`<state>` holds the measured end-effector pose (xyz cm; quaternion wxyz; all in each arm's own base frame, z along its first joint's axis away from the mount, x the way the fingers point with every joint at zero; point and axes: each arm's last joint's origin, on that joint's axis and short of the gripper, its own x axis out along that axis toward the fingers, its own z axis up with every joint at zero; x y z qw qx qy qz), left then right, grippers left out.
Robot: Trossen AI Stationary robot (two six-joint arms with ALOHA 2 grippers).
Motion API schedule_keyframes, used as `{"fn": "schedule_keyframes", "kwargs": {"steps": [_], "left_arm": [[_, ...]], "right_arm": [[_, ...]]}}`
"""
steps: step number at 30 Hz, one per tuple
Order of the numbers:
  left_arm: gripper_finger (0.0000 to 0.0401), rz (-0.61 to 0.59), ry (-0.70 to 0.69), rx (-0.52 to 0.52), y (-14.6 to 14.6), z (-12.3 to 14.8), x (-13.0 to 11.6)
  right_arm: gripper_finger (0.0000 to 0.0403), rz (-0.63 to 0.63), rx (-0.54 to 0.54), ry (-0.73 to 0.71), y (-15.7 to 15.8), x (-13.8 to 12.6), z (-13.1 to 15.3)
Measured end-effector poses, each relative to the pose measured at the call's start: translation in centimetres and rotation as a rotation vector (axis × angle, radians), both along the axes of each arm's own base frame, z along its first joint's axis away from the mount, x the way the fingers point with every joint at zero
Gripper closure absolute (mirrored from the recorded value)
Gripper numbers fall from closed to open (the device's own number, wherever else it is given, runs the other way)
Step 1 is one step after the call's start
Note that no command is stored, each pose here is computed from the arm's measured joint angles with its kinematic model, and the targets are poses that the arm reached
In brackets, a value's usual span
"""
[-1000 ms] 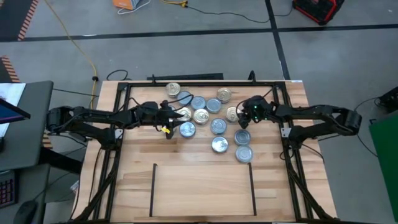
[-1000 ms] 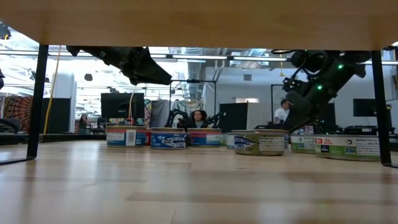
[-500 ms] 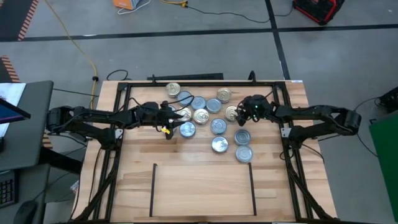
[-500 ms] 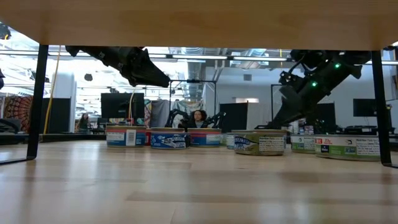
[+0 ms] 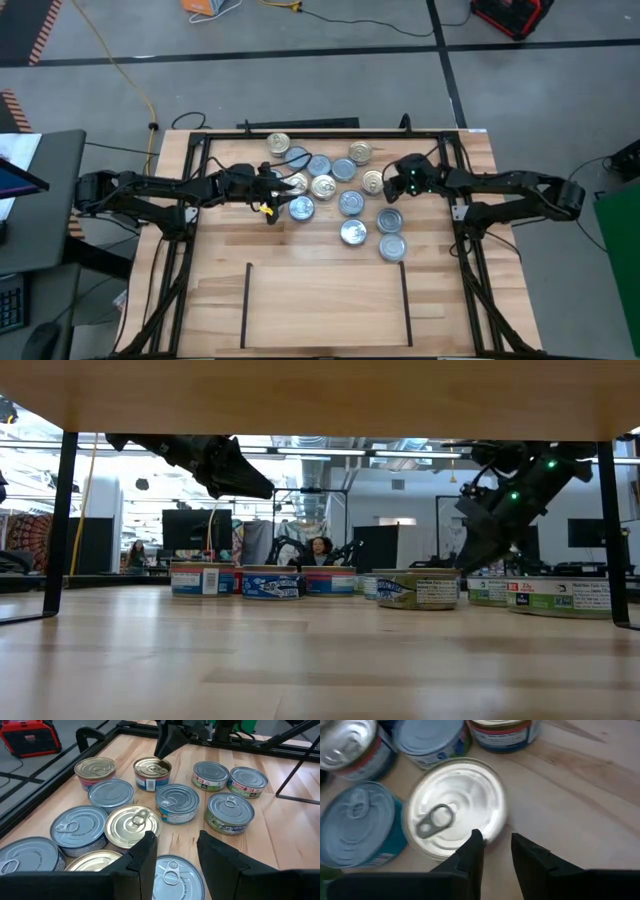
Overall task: Stack canned seafood by type on shelf
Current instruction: Put the blue and pink tuna can on the shelf
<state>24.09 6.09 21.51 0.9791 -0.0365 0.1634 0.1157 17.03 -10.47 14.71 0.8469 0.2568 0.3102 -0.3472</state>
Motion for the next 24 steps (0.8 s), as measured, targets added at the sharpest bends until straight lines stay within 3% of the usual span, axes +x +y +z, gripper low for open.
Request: {"fn": "schedule_keyframes", "kwargs": {"steps": [9, 24], "left_arm": [[0.0269, 0.004, -0.002, 0.0, 0.01, 0.02, 0.0], [0.0269, -0.003, 0.003, 0.029, 0.02, 0.03, 0.01]], "right_arm": [[0.0292, -0.019, 0.016, -0.017, 0.02, 0.08, 0.02], [0.0292, -0.032, -0.074, -0.02, -0.68, 0.13, 0.39]]}}
